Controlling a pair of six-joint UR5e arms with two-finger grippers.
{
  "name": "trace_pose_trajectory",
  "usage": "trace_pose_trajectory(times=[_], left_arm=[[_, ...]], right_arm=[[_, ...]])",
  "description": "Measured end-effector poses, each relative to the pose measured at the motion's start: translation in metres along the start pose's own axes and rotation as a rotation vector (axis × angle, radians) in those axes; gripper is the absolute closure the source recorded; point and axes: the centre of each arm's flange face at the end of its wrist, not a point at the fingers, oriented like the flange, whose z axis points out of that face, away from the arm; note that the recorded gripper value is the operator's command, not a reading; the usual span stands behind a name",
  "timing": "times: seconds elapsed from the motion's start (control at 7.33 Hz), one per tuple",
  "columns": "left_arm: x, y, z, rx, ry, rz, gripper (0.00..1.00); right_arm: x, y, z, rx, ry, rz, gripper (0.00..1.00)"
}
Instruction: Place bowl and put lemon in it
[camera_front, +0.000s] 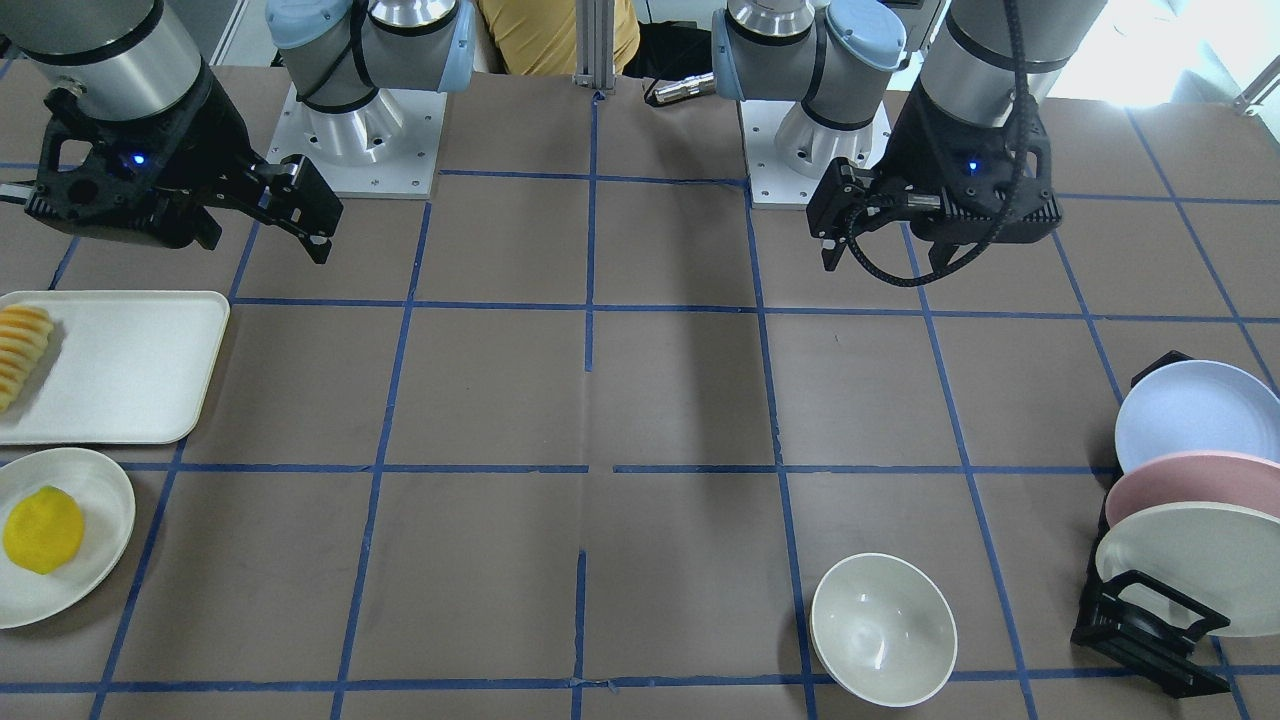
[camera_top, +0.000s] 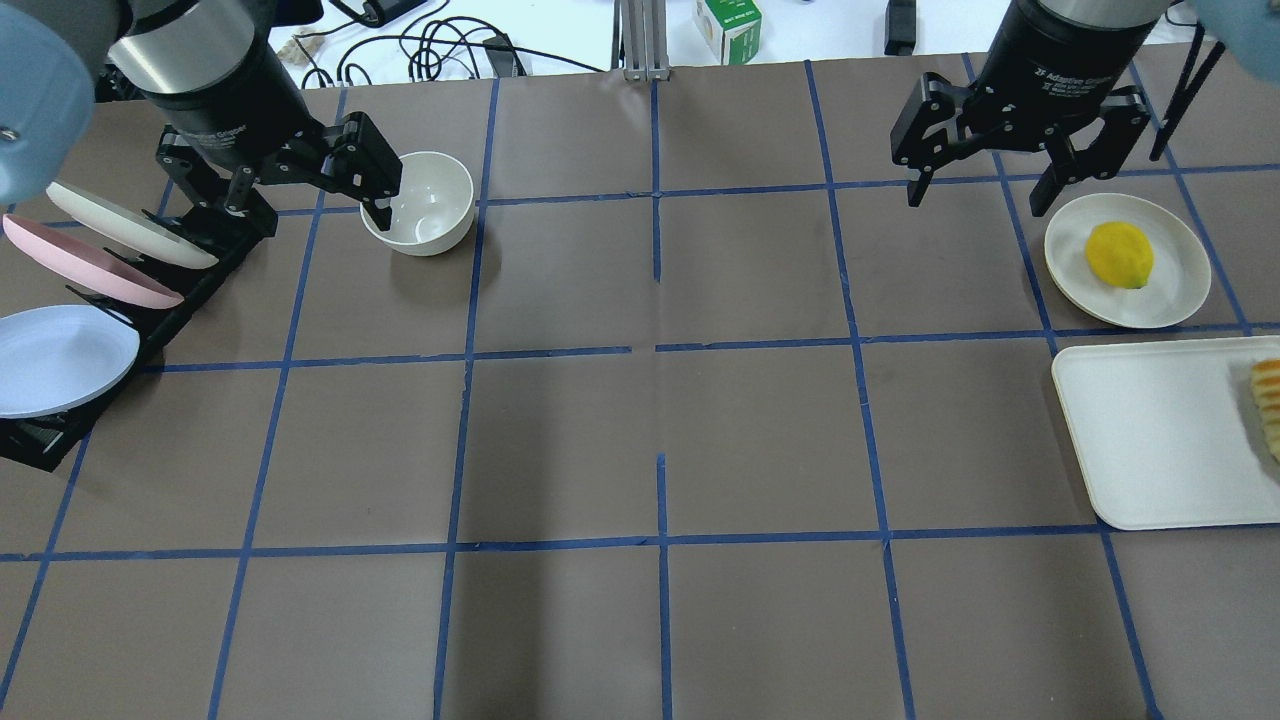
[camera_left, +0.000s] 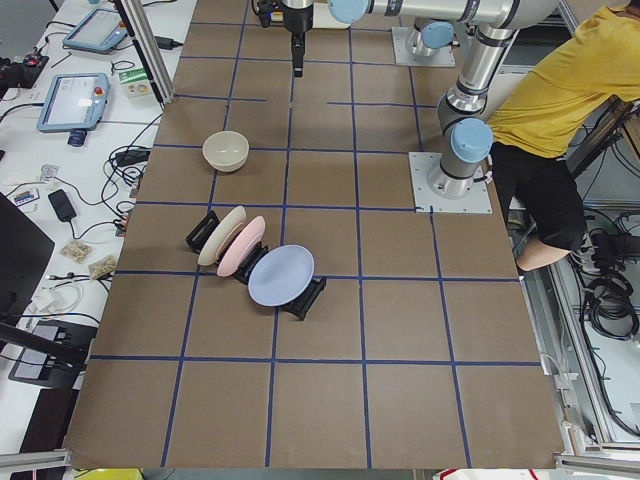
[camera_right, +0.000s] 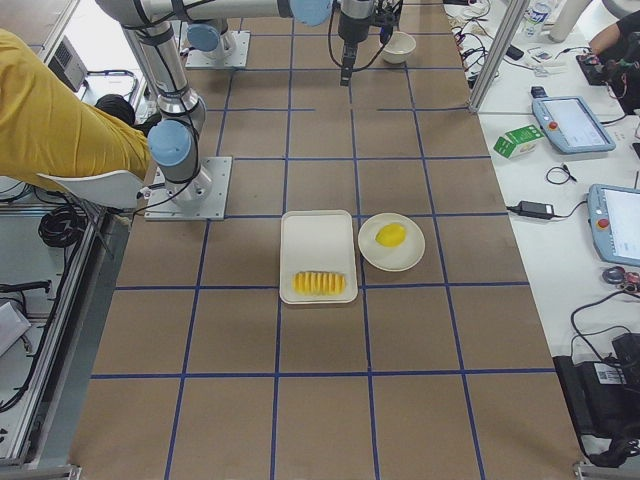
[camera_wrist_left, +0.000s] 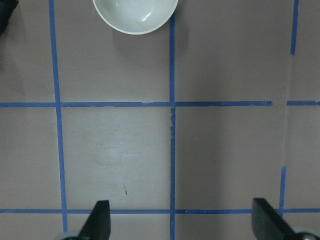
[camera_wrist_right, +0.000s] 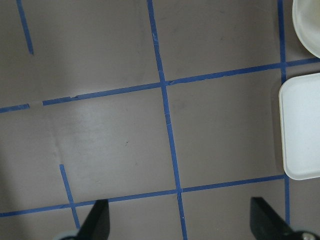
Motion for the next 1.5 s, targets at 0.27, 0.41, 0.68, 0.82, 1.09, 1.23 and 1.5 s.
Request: trace_pose_trajectory(times=[0.27,0.41,0.68,0.82,1.09,1.23,1.5], left_arm=[[0.0,0.0,0.002,-0.005,0.0,-0.001,0.0],[-0.003,-0.006,0.005,-0.012,0.001,-0.004,0.0],[-0.023,-0.056,0.04,-0.016,0.007,-0.034,0.0],[-0.039,-0.096,0.068,-0.018,0.009,-0.042,0.0],[-0.092,-0.175,0.126,-0.034,0.01,-0.029,0.0],[-0.117,-0.204,0.16,-0.028,0.014,-0.028,0.0],[-0.138,-0.235,0.235,-0.034,0.021,-0.013,0.0]], right_arm=[[0.001,-0.002,0.003,-0.007,0.002,0.003,0.0],[0.002,-0.003,0.005,-0.01,0.002,0.003,0.0],[0.003,-0.011,0.012,-0.019,0.007,-0.002,0.0],[0.007,-0.019,0.018,-0.025,0.01,0.002,0.0],[0.042,-0.055,0.035,-0.018,0.003,0.002,0.0],[0.074,-0.077,0.047,-0.015,-0.002,-0.018,0.0],[0.138,-0.115,0.075,0.001,-0.006,-0.08,0.0]])
